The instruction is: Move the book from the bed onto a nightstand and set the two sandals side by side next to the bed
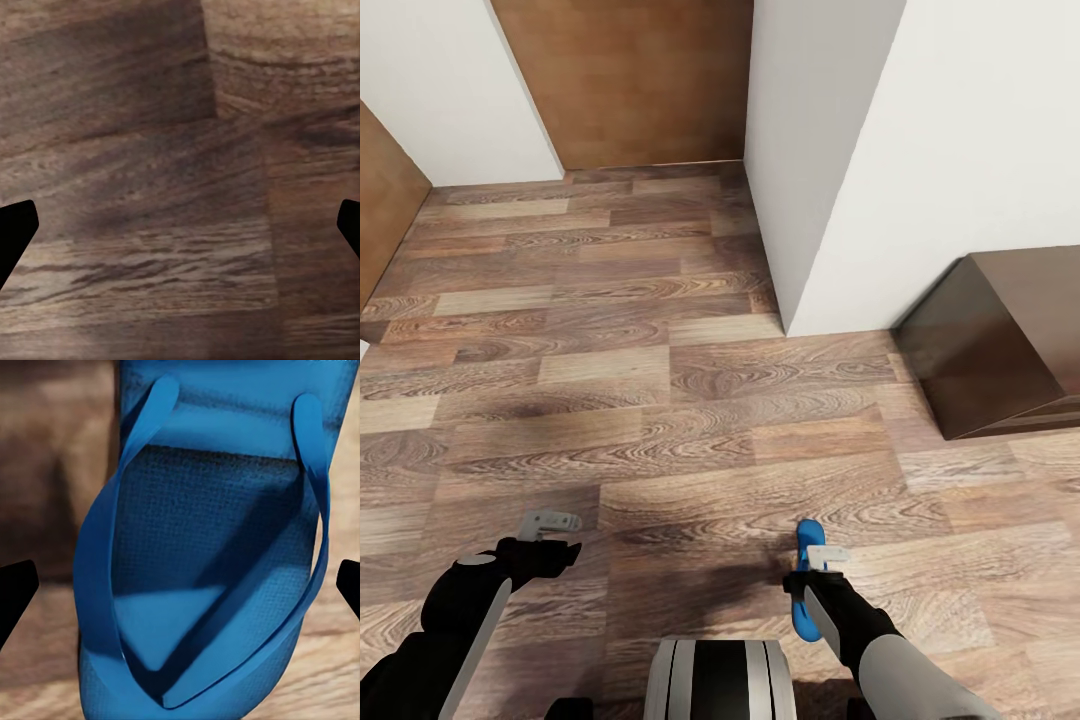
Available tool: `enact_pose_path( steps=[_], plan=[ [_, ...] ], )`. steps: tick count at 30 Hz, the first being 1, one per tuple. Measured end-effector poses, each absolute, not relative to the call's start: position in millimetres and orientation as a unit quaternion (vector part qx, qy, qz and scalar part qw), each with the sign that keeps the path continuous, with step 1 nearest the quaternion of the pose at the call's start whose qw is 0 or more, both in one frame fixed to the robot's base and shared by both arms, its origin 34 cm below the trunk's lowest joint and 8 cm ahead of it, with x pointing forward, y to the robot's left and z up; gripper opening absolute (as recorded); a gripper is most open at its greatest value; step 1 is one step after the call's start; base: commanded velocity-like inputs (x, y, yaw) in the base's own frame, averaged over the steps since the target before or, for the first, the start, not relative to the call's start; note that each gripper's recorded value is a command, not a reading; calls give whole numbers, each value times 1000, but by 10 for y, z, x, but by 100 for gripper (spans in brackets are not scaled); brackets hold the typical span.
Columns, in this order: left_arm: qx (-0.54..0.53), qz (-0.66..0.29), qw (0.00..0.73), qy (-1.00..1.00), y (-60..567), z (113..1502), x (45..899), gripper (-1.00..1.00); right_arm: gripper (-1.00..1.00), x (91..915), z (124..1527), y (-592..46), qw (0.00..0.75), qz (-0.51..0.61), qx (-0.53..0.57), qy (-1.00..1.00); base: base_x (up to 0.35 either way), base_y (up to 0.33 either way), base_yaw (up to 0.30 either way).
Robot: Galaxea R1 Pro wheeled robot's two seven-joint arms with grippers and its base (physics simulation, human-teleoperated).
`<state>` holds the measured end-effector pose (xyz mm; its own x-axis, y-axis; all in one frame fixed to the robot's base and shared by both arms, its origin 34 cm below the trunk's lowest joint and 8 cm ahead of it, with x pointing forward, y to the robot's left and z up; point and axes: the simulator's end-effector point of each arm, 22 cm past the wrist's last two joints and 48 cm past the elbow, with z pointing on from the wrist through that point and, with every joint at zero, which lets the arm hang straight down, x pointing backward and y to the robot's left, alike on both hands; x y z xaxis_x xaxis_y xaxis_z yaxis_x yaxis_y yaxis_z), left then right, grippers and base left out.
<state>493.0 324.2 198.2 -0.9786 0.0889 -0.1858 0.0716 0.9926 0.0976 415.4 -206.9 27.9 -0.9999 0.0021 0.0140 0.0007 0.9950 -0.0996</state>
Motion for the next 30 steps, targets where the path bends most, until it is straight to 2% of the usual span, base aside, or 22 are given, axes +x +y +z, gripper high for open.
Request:
enact_pose_path(
  steps=[14, 15, 30],
  plan=[
    [40, 45, 95, 994, 3242, 1982, 4930, 100, 100, 4146, 278, -2070, 8, 50, -1, -999, 0, 0, 0],
    [40, 45, 95, 994, 3242, 1982, 4930, 100, -100, 4145, 278, -2070, 8, 50, -1, -999, 0, 0, 0],
    [40, 46, 99, 993, 3243, 2018, 4952, 100, -100, 4176, 306, -2070, 5, 50, 1, -999, 0, 0, 0]
  ],
)
